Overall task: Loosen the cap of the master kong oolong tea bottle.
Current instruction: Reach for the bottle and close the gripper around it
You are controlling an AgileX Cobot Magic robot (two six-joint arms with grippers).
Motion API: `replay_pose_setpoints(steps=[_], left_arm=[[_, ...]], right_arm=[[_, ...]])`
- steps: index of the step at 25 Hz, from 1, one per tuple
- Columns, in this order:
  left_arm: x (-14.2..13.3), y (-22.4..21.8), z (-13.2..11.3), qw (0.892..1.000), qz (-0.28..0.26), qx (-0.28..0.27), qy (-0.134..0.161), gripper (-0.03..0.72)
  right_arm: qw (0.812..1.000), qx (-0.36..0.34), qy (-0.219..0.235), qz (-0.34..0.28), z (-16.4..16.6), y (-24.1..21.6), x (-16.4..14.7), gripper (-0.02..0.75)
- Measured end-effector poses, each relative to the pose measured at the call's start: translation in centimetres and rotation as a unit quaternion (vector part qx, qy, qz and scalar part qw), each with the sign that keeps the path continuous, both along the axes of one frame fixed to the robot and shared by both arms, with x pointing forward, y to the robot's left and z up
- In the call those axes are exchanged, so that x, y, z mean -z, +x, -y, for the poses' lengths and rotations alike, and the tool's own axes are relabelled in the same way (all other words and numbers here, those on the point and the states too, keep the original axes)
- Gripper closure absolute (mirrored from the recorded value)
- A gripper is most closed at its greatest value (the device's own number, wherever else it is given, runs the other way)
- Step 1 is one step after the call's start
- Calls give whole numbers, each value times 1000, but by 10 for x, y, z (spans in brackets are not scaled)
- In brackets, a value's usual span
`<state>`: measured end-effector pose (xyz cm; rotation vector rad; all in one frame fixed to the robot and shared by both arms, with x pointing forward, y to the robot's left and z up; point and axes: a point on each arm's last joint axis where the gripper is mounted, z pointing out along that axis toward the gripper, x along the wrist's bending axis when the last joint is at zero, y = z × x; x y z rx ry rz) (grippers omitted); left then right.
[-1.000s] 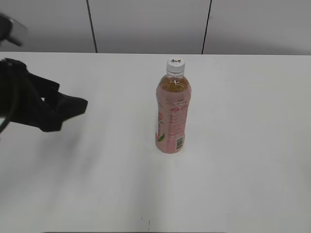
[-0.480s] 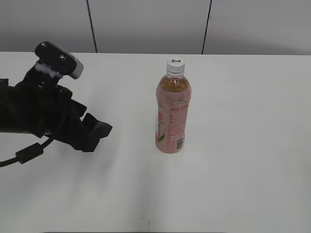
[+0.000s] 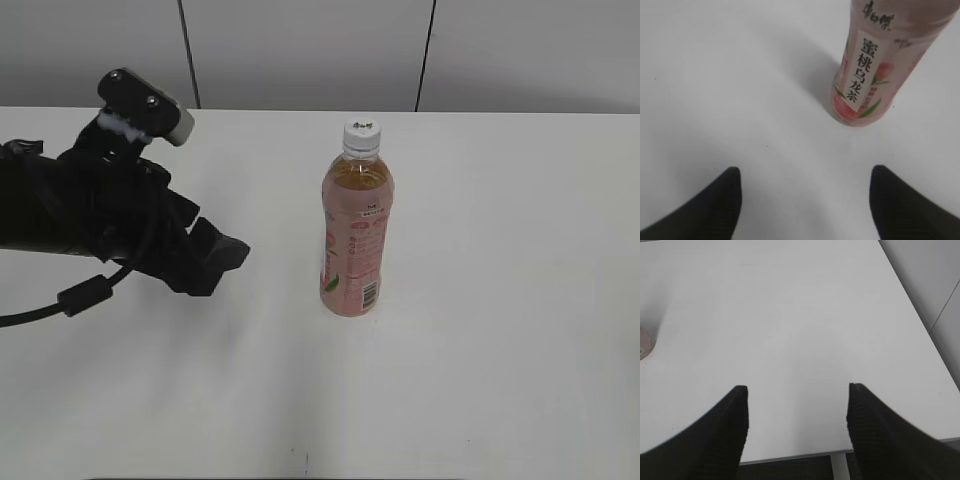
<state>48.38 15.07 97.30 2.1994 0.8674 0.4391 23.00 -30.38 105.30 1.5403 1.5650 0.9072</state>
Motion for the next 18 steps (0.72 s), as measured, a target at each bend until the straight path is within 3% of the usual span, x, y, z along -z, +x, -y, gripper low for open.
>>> replay_pose_setpoints(steps=[12, 18], left_arm=[[0, -2, 2, 1000, -19, -1, -15, 200], [3, 2, -7, 997, -31, -65, 6, 200]], right_arm=[[1000, 0, 0, 0, 0, 0, 0, 265], [1000, 0, 0, 0, 0, 0, 0, 265]])
